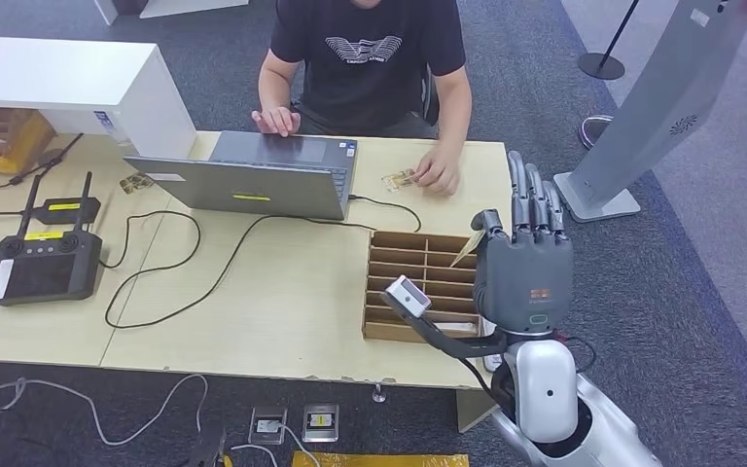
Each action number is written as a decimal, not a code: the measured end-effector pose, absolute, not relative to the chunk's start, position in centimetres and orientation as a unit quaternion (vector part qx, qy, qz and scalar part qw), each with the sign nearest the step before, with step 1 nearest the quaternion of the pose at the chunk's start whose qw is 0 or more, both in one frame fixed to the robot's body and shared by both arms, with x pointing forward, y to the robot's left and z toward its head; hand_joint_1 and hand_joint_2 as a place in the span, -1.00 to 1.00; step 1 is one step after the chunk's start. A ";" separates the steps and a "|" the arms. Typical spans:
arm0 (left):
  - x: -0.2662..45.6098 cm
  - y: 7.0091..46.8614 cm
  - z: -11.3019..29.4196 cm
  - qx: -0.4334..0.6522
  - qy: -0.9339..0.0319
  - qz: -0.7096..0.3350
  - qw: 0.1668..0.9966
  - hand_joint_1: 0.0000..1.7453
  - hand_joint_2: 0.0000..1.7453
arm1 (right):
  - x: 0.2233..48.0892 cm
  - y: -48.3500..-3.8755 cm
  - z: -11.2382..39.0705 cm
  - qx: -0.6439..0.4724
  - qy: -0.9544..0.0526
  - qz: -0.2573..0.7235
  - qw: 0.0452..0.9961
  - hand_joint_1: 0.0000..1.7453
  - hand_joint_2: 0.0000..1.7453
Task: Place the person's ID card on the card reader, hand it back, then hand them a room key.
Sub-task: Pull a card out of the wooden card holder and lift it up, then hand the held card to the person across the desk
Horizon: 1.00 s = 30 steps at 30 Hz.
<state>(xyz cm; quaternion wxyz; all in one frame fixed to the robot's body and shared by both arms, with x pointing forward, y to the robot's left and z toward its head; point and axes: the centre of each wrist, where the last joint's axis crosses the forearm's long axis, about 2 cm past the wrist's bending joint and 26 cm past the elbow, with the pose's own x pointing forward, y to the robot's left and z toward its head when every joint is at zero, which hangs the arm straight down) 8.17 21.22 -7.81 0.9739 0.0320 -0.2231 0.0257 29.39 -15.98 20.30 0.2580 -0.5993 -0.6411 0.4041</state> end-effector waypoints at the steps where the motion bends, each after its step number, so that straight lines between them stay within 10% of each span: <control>1: 8.3 21.2 -7.8 0.029 -0.224 0.024 0.974 -1.00 -1.00 | 29.4 -16.0 20.5 -0.599 -0.641 0.403 0.260 1.00 1.00; 30: 9.6 21.0 -7.5 0.008 -0.218 -0.002 0.976 -1.00 -1.00 | 34.6 -14.8 20.9 -0.589 -0.556 0.498 0.311 1.00 1.00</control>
